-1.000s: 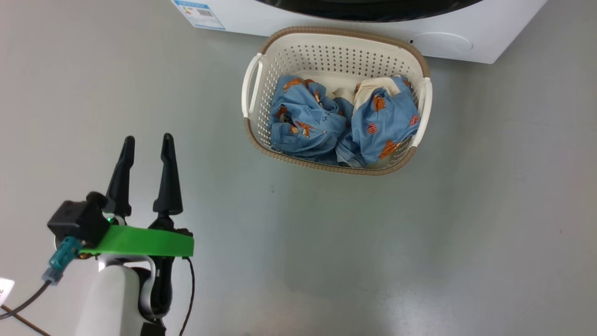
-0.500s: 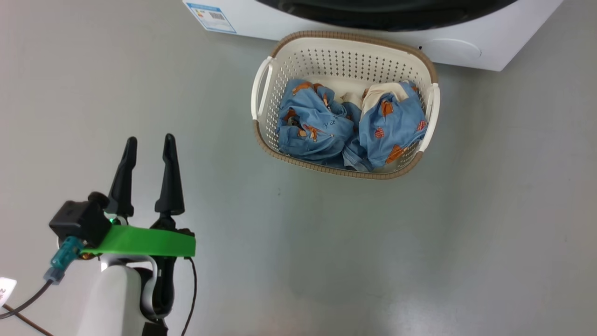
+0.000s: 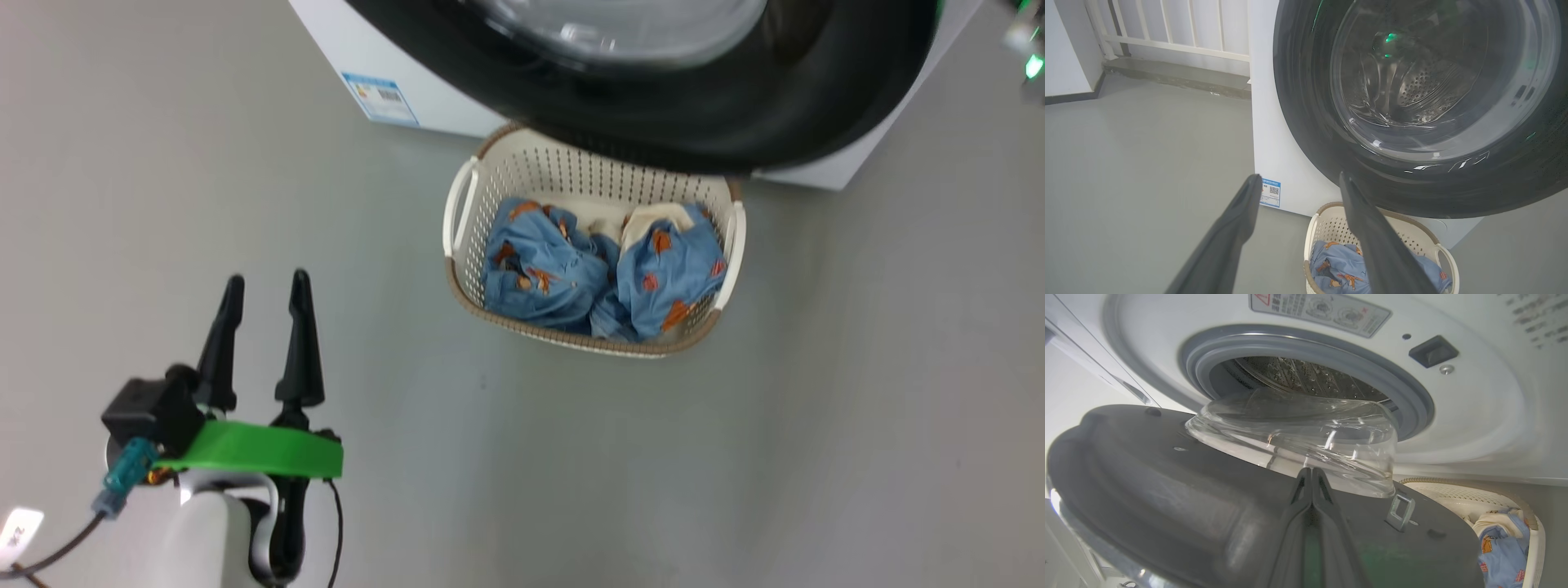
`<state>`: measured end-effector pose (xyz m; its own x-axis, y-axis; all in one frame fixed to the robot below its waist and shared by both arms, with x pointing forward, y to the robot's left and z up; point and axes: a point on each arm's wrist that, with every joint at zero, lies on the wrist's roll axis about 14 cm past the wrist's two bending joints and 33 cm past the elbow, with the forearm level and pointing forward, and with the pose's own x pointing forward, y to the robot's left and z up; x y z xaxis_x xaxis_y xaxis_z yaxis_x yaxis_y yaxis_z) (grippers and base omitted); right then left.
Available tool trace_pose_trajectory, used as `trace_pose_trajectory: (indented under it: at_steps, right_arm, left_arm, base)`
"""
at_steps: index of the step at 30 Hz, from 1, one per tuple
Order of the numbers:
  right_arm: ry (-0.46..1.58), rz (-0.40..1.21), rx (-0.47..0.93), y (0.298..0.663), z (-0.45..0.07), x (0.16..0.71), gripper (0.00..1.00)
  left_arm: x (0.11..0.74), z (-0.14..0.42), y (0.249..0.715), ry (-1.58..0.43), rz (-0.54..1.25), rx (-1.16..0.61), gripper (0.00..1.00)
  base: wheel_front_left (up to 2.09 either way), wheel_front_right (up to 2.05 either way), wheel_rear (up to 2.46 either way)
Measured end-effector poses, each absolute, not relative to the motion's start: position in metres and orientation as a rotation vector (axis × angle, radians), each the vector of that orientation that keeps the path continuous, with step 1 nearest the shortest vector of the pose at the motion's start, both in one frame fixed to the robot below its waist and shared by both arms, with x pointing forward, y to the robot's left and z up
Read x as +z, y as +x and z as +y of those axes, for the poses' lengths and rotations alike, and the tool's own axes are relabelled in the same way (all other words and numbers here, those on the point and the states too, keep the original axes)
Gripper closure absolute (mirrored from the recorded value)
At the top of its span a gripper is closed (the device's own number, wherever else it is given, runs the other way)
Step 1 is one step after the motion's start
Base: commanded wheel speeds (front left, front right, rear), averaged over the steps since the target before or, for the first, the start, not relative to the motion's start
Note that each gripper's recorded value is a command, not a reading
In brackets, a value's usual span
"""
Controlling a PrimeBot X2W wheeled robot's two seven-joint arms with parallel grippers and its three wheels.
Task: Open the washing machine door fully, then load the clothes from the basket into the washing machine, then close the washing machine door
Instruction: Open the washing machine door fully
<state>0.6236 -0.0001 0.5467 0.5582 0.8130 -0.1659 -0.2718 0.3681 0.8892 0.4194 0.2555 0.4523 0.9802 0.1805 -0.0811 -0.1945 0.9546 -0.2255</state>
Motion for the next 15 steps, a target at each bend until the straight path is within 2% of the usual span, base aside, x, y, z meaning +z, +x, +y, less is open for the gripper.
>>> trace_pose_trajectory:
  at_steps: [15]
  right_arm:
    - [0.916,0.778,0.945,0.531,0.044,0.556,1.00]
  left_arm:
    - [0.477,0.275,0.370,-0.222,0.004,0.254,0.00]
  base:
    - [0.00,0.00,0.00]
